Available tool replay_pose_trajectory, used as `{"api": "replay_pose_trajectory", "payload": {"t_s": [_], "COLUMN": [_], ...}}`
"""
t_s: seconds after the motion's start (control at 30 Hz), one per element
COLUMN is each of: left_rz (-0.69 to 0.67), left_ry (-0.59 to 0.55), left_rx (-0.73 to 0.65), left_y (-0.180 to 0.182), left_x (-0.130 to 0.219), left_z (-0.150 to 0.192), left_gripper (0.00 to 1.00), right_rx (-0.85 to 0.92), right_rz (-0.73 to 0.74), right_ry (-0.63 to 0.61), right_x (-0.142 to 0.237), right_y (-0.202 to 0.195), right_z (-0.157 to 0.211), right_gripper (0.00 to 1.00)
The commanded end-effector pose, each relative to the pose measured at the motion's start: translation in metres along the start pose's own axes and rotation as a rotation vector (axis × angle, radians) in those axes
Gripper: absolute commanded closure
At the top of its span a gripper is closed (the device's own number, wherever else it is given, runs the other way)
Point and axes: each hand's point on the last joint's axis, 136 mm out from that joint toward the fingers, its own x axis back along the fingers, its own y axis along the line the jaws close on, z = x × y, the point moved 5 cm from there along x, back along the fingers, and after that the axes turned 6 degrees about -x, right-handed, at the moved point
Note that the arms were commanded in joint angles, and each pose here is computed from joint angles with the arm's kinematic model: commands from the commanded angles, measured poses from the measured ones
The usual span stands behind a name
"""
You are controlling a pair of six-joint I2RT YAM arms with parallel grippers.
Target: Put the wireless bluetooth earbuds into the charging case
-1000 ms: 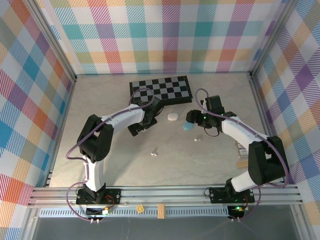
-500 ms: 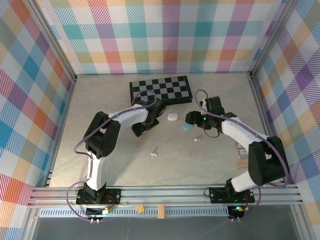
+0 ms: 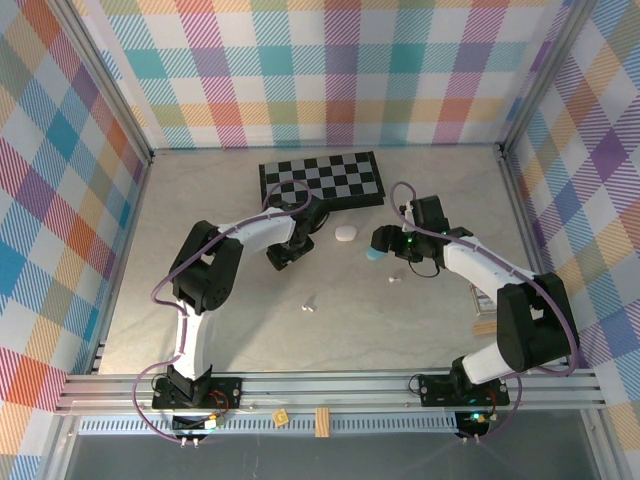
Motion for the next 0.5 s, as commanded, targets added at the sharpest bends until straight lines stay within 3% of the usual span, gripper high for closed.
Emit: {"api": "replay_pose_trajectory", "payload": {"t_s": [0.0,0.23,0.47], "left_rz": [-0.012,0.019,0.195], "left_ry": [0.027,-0.047,-0.134], "left_rx": [0.005,-0.069,-0.435], "left_y": [0.003,0.002,-0.02], "left_x": [-0.007,0.017,0.058], "left_z": [0.002,-0.006,-0.008], "left_gripper": [0.44,0.54,0.54], "right_rx": [0.007,0.017,0.044], "right_rz": [-0.025,-0.041,-0.081], "right_ry": [-0.013,-0.031,-0.027], "right_x": [0.005,0.011,0.018], "right_y": [0.003,0.008,0.016], "right_z": [-0.001,-0.005,-0.007], "right_gripper": [0.32,0.31,0.31]}}
